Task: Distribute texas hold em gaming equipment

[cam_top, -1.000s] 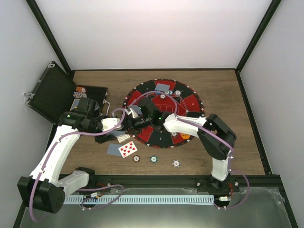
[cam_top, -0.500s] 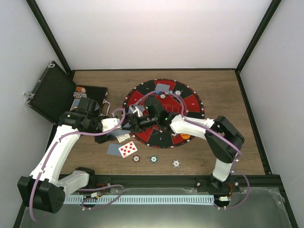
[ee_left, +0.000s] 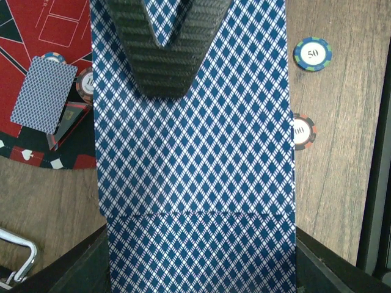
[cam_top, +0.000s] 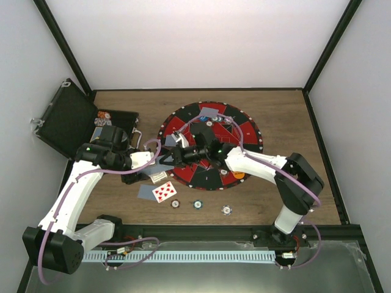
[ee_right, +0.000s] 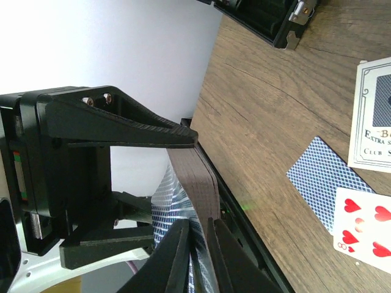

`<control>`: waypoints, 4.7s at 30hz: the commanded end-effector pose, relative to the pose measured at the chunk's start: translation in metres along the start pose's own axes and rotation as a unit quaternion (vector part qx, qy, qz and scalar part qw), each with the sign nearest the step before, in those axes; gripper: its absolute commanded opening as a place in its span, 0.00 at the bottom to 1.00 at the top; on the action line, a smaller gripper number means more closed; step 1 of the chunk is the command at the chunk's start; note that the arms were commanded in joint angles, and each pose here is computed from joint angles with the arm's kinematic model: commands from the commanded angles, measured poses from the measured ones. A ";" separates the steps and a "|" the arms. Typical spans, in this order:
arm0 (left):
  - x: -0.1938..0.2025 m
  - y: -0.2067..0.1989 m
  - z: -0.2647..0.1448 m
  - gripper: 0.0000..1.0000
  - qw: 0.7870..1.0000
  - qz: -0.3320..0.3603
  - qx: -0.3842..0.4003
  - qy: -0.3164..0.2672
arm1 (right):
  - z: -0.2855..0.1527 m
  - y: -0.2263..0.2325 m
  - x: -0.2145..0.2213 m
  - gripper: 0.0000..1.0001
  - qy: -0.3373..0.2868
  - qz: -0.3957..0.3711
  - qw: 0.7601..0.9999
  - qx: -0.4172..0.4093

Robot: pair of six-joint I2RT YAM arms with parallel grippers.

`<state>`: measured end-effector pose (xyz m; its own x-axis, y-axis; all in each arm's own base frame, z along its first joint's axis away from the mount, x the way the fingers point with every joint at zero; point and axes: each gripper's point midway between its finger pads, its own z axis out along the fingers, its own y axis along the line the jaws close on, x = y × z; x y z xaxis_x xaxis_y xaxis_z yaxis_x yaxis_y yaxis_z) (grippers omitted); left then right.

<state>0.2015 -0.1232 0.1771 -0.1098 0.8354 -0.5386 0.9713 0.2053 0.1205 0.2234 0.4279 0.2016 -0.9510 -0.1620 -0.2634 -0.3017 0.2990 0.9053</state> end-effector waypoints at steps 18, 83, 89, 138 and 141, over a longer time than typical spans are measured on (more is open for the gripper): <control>-0.010 0.005 -0.009 0.04 1.000 0.018 -0.016 -0.017 | -0.153 -0.094 -0.010 0.01 -0.142 0.083 0.980 0.116; -0.015 0.006 -0.011 0.04 0.999 0.021 -0.010 -0.024 | -0.026 0.008 0.008 0.88 -0.013 0.047 0.999 0.001; -0.015 0.006 -0.010 0.04 0.999 0.020 -0.009 -0.025 | -0.014 0.009 0.012 0.86 0.007 0.048 0.999 -0.012; -0.012 0.009 -0.006 0.04 1.000 0.016 -0.008 -0.016 | -0.005 -0.013 -0.008 0.37 0.023 0.031 0.999 0.001; -0.012 0.009 -0.007 0.04 1.000 0.017 -0.009 -0.017 | 0.005 0.000 -0.005 0.53 0.036 0.017 0.999 -0.004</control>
<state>0.2078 -0.1243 0.1773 -0.1059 0.8391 -0.5336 0.9723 0.1998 0.1211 0.2324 0.4262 0.1930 -0.9600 -0.2068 -0.1889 -0.2448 0.2923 0.9245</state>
